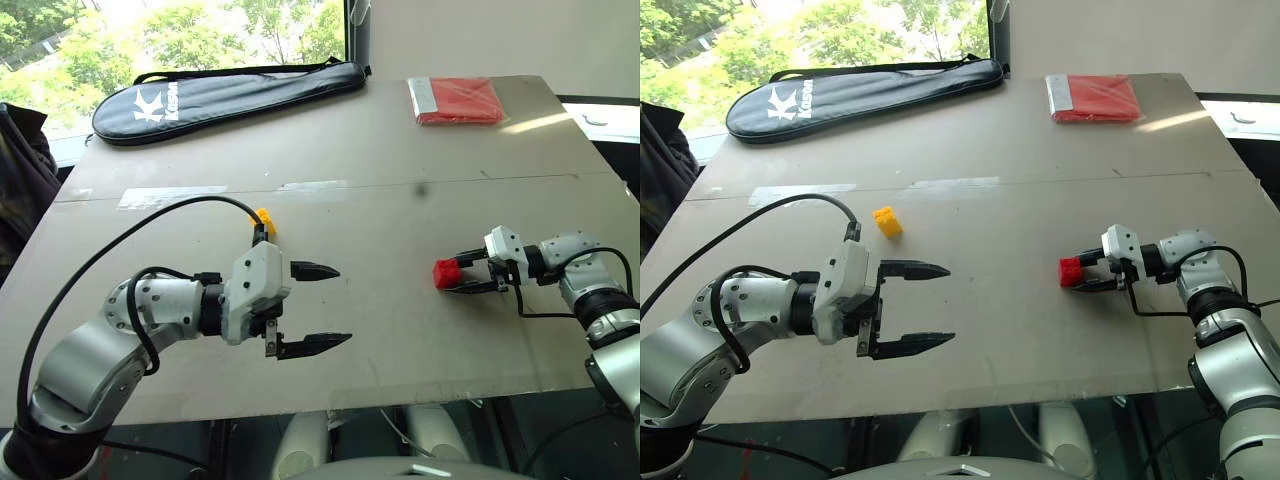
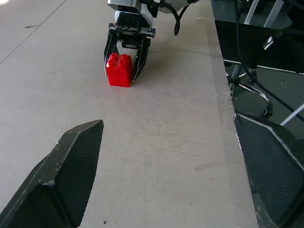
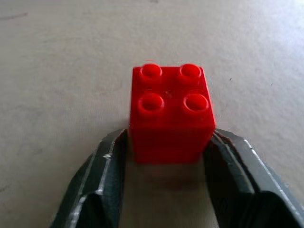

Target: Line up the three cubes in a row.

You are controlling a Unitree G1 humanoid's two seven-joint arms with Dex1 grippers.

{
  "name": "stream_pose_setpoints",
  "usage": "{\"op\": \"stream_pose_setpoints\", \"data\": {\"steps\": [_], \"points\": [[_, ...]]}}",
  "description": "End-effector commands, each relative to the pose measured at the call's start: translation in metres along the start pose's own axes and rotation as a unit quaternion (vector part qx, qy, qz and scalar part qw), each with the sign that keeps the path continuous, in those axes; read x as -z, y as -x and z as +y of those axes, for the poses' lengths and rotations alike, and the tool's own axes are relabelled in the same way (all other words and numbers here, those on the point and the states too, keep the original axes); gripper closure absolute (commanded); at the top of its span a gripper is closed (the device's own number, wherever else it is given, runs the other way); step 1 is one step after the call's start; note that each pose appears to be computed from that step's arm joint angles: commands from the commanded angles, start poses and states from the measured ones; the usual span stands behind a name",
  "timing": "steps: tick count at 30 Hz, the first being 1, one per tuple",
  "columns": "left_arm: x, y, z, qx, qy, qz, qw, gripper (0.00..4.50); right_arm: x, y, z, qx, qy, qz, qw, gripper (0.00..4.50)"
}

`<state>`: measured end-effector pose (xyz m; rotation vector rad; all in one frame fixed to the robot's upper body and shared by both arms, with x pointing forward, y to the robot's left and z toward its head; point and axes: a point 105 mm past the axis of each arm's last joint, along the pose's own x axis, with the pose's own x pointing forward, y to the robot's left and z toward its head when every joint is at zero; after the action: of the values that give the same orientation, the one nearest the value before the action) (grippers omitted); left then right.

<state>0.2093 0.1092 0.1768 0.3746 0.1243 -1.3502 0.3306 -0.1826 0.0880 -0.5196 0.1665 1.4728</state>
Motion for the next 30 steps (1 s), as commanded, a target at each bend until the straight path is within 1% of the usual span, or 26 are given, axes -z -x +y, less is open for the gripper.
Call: {"op": "stream_pose_setpoints", "data": {"steps": [1, 2, 13, 19, 30], "points": [[-0.007, -0.002, -0.002, 0.006, -0.019, -0.01, 1.0, 0.0, -0.005, 0.004, 0.0, -0.013, 0.032, 0.005, 0.999, 0.14], [-0.007, -0.003, -0.002, 0.007, -0.02, -0.01, 1.0, 0.0, -0.005, 0.005, -0.001, -0.01, 0.037, 0.006, 0.999, 0.04], [-0.007, -0.004, -0.002, 0.005, -0.02, -0.012, 1.0, 0.0, -0.008, 0.014, -0.01, 0.015, 0.066, 0.023, 0.997, 0.04], [-0.006, -0.007, -0.002, 0.006, -0.021, -0.013, 1.0, 0.0, -0.005, 0.026, -0.014, 0.04, 0.065, 0.041, 0.996, 0.04], [-0.003, -0.007, 0.0, 0.011, -0.023, -0.012, 1.0, 0.0, -0.005, 0.027, -0.017, 0.052, 0.059, 0.039, 0.996, 0.04]]}}
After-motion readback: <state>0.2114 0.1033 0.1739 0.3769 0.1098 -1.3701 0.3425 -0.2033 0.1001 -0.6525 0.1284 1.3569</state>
